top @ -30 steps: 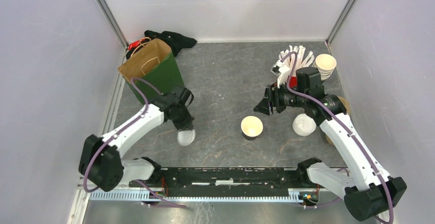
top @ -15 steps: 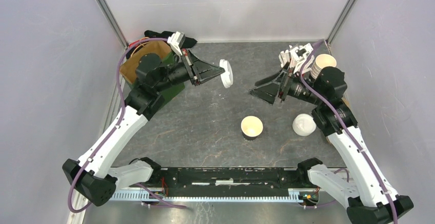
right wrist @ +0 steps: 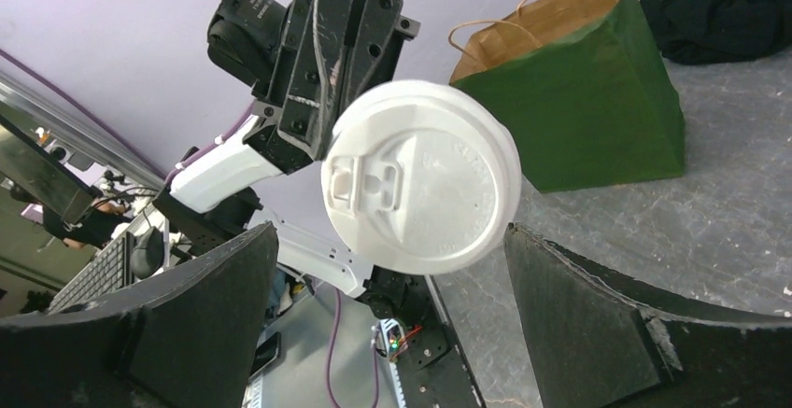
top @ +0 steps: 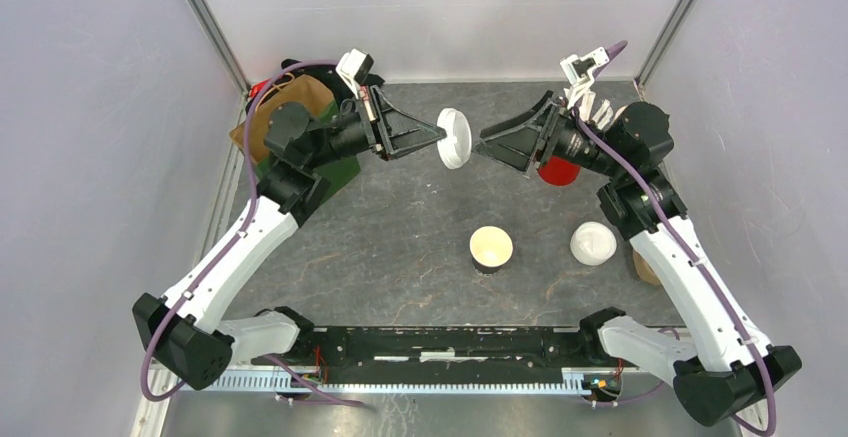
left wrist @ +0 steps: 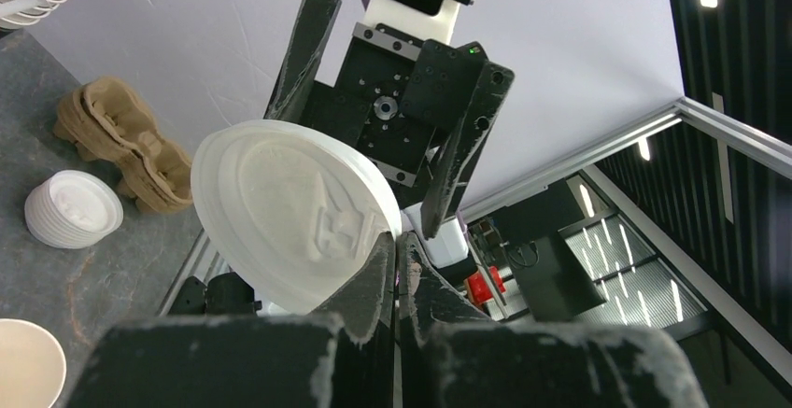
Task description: Pack the takeout coffee
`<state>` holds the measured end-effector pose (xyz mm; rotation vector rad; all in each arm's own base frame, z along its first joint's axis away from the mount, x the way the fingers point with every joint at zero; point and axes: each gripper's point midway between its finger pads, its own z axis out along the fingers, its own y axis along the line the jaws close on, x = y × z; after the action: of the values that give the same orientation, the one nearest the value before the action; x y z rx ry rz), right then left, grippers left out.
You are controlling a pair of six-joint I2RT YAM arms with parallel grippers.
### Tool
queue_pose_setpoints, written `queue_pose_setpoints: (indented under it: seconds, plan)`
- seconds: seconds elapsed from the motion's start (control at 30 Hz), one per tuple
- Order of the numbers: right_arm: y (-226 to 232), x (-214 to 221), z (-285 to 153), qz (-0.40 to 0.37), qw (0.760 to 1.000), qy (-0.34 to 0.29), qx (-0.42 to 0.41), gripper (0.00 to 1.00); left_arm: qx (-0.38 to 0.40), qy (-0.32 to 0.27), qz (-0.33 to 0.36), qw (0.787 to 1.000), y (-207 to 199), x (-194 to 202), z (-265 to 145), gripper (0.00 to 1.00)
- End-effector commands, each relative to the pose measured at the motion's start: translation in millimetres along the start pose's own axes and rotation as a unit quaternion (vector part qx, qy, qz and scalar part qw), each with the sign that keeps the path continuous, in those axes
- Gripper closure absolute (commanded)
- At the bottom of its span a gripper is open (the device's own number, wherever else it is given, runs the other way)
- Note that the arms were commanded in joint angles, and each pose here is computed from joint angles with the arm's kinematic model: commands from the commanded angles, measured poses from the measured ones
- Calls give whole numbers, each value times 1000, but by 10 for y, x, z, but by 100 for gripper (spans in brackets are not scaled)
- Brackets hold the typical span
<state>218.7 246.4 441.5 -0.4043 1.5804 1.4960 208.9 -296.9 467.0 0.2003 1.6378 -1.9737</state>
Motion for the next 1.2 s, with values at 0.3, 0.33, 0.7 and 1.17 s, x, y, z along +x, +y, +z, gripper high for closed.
queue_pose_setpoints:
  seconds: [0.3,0.33,0.7,1.17]
  plan:
    - [53,-121,197,-23,1000,-5,15,2,16,22,0,1000,-102,33,27,98]
    - [49,-104,206,-24,1000,-3,17,2,16,23,-1,1000,-97,33,30,98]
    - [-92,1,199,-44,997,11,64,4,16,28,-2,999,-85,25,53,98]
    - [-91,-31,242,-38,997,10,62,12,11,32,-5,999,-70,41,46,98]
